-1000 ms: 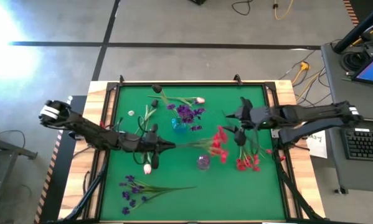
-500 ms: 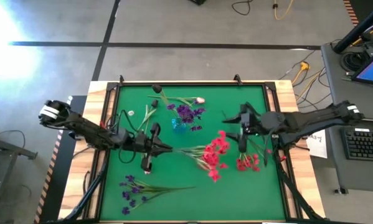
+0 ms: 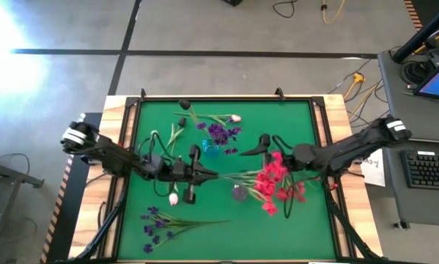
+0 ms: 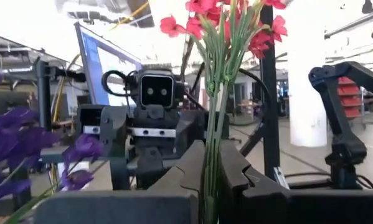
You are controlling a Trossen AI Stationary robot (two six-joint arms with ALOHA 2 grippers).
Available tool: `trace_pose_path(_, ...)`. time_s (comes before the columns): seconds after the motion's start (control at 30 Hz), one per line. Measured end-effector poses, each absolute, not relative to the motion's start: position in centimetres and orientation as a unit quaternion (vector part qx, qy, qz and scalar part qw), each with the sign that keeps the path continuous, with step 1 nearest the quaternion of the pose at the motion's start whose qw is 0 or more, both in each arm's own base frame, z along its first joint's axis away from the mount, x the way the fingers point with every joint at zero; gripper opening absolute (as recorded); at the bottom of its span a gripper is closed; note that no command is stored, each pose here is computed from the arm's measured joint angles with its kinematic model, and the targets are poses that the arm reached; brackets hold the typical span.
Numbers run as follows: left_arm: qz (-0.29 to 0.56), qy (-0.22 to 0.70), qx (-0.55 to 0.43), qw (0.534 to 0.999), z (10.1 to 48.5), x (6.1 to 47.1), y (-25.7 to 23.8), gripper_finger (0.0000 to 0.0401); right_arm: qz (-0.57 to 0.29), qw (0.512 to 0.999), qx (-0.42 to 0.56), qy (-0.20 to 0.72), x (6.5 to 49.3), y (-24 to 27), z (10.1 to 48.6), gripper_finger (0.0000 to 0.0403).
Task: Sort flowers into vase by color
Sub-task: Put the left pink flowers into the purple vase
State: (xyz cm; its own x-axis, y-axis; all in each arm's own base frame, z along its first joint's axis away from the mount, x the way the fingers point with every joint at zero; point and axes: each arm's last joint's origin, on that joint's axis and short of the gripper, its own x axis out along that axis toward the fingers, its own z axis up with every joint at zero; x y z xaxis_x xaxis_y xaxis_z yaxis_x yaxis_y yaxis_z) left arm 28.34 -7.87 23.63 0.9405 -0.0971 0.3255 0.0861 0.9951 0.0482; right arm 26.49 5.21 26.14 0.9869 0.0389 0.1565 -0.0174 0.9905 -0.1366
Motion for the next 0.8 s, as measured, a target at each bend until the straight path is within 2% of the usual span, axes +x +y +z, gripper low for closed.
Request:
trace_pose_path(0.17, -0.034, -0.159, 0.017, 0.987, 22.8, 29.5, -8.1, 0.0, 0.047, 0.988, -0.065, -0.135, 27.6, 5.7, 26.0, 0.0247)
trace_pose_path(0.53, -0.023, -0.138, 0.012, 0.99, 21.4, 31.2, -8.5, 0.0, 0.06, 0.984, -0.1, -0.136, 29.4, 7.4, 25.9, 0.0244)
trace_pose_path(0.8, -0.021, -0.141, 0.011, 0.99, 21.5, 31.1, -8.5, 0.0, 0.059, 0.984, -0.098, -0.138, 29.6, 7.5, 26.0, 0.0187)
